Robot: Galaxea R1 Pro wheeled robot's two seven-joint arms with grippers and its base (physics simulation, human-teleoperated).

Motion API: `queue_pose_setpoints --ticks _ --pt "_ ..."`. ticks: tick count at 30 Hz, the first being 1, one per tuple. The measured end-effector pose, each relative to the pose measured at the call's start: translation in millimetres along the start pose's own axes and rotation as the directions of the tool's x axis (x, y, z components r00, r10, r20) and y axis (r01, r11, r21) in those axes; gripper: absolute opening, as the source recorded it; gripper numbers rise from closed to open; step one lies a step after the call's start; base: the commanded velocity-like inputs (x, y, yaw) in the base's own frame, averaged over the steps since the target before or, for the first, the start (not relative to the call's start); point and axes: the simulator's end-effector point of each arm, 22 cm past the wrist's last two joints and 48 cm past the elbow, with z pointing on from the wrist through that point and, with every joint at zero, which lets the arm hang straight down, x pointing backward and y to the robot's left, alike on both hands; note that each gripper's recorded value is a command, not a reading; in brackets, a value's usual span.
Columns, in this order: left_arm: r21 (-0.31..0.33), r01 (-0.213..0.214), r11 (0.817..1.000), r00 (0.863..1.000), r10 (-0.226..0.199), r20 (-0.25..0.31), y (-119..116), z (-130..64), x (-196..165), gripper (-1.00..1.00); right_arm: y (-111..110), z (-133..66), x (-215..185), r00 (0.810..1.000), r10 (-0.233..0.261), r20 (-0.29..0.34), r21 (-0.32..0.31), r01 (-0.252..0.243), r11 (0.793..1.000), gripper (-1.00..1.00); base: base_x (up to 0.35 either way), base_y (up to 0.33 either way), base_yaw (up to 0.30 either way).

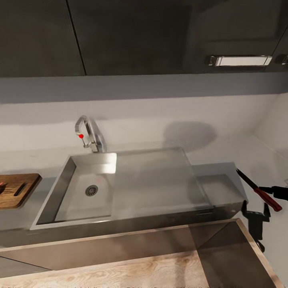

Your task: In the kitchen, take the Vidalia onion out of the sink, dice it on the chopping board with the paring knife, put the diced onion into the bowl on the countertop, then place both the paring knife and the chopping board into the sink.

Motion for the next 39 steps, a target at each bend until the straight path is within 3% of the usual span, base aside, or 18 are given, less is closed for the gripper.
queue_pose_setpoints --ticks 39 --pt "0.005 -0.007 1.000 0.999 0.007 -0.045 -3 4.6 19 1.00 -3 17.4 20 0.999 -0.003 -0.045 0.009 0.003 1.000 1.00 0.000 0.000 0.000"
